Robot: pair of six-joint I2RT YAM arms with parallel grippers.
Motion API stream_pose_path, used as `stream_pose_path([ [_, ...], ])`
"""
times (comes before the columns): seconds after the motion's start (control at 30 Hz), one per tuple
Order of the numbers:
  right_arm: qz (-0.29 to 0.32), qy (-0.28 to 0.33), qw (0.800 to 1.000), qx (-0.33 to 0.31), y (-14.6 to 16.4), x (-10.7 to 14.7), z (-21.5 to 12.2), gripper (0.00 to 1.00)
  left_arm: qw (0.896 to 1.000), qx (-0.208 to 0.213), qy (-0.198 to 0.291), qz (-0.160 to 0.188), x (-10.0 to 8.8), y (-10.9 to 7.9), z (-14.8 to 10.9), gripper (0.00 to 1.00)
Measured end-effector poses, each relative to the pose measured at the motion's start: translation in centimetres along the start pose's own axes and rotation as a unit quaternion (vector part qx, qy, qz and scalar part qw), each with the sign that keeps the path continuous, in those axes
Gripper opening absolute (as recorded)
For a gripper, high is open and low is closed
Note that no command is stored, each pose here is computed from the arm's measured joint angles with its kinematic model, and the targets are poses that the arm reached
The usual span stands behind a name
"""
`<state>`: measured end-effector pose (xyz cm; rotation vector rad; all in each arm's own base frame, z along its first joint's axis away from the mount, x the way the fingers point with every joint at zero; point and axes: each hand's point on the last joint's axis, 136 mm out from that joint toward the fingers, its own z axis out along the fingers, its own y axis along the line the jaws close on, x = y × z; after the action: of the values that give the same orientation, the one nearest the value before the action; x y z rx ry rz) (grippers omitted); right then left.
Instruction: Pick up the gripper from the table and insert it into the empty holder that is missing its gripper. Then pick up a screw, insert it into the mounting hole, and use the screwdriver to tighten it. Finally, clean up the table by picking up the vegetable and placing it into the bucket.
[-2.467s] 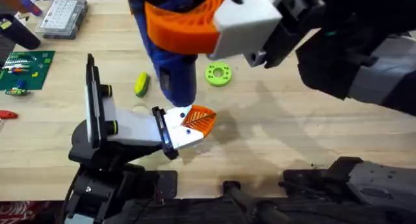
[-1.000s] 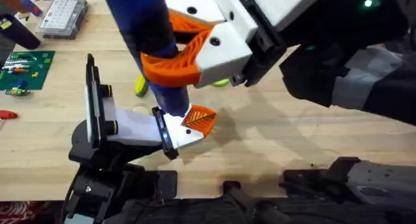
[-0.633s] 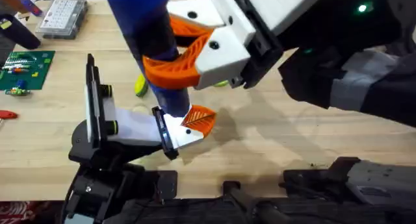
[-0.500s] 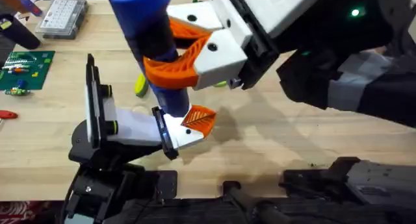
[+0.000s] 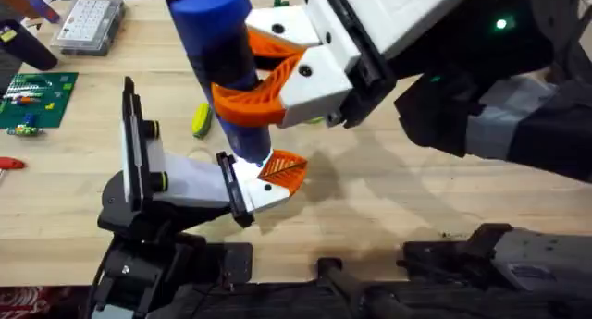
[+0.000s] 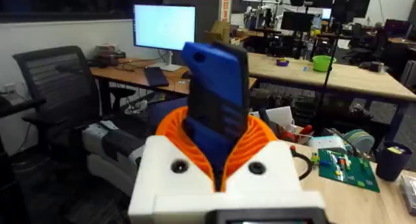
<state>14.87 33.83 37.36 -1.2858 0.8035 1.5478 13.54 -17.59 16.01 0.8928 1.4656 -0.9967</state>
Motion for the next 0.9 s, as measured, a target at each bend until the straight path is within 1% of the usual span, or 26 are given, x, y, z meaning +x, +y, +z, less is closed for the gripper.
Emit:
stream_pose_path([
  [0.47, -0.004, 0.000, 1.000, 0.000, 0.0, 0.0, 0.0, 0.035, 1.000, 0.000, 0.000, 0.000, 0.0, 0.0, 0.0, 0.013],
  [0.9, 0.011, 0.011, 1.000, -0.005, -0.1, 1.3, -0.1, 0.035, 1.000, 0.000, 0.000, 0.000, 0.0, 0.0, 0.0, 0.013],
])
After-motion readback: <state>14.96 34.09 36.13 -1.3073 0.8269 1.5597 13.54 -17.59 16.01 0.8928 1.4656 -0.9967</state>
